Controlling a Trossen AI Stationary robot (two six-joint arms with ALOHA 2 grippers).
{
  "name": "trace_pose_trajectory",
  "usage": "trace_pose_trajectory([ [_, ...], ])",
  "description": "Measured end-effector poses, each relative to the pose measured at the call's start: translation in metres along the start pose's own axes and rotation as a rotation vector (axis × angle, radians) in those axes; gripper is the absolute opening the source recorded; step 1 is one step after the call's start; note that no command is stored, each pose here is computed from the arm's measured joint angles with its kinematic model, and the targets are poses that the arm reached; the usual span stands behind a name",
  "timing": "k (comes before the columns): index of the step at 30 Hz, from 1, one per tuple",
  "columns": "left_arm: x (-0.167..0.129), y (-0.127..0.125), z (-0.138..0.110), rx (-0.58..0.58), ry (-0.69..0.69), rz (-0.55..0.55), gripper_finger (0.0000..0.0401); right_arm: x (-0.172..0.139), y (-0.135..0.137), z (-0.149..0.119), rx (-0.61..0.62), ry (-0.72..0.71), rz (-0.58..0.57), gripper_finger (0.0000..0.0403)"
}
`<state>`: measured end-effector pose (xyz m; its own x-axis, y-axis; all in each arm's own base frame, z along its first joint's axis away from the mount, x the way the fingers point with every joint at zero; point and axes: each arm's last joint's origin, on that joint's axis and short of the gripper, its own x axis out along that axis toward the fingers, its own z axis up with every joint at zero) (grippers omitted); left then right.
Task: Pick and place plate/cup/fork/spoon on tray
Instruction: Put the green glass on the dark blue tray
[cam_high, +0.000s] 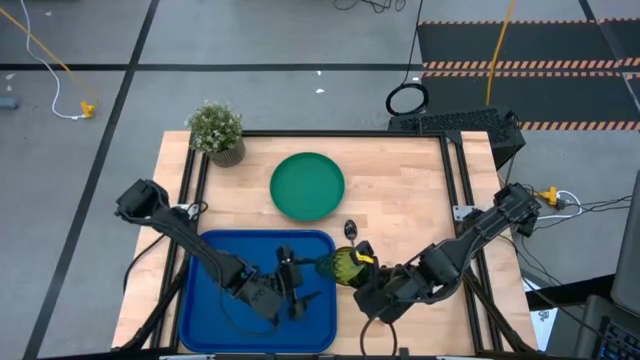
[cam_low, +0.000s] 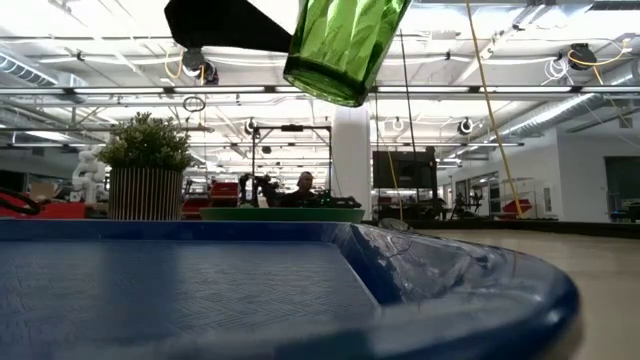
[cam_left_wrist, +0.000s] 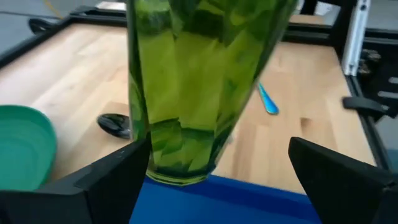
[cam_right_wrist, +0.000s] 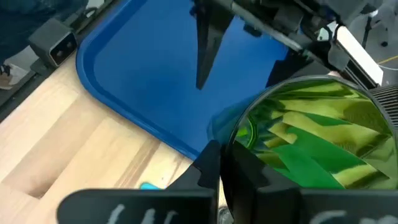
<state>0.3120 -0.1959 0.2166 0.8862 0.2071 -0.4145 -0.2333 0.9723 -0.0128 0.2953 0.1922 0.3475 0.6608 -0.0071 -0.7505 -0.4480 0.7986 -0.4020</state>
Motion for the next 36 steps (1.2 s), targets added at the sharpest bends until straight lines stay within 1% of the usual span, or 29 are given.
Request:
trace_pose_trajectory([
  [5,0.001,0.001,0.0,0.038,-0.01,0.027,0.0388,0.0,0.0,0.003,0.005,-0.033,-0.003,0.0004],
  [9,-0.007,0.001,0.009,0.047,-0.058,0.039,0.0388,0.0,0.0,0.003,-0.001,-0.033,-0.004,0.0004],
  [13,-0.013,-0.001,0.014,0.069,-0.087,0.019,0.0388,0.0,0.0,0.005,0.004,-0.047,-0.006,0.0004],
  [19,-0.012,-0.002,0.012,0.079,-0.06,-0.025,0.0388,-0.001,-0.001,0.01,-0.005,-0.102,-0.015,0.0004],
  [23,-0.012,-0.002,0.012,0.087,-0.056,-0.036,0.0388,-0.001,-0.001,0.013,-0.01,-0.123,-0.018,0.0004],
  [26,-0.012,-0.003,0.011,0.105,-0.039,-0.071,0.0388,-0.001,-0.002,0.013,-0.013,-0.132,-0.018,0.0004],
  [30,-0.012,-0.003,0.01,0.12,-0.031,-0.077,0.0387,-0.006,-0.005,0.015,-0.002,-0.163,-0.024,0.0004],
  [33,-0.012,-0.003,0.01,0.133,-0.031,-0.077,0.0375,-0.011,-0.006,0.016,0.006,-0.185,-0.027,0.0004],
  [36,-0.012,-0.003,0.009,0.149,-0.031,-0.077,0.0346,-0.014,-0.008,0.016,0.017,-0.199,-0.028,0.0004],
])
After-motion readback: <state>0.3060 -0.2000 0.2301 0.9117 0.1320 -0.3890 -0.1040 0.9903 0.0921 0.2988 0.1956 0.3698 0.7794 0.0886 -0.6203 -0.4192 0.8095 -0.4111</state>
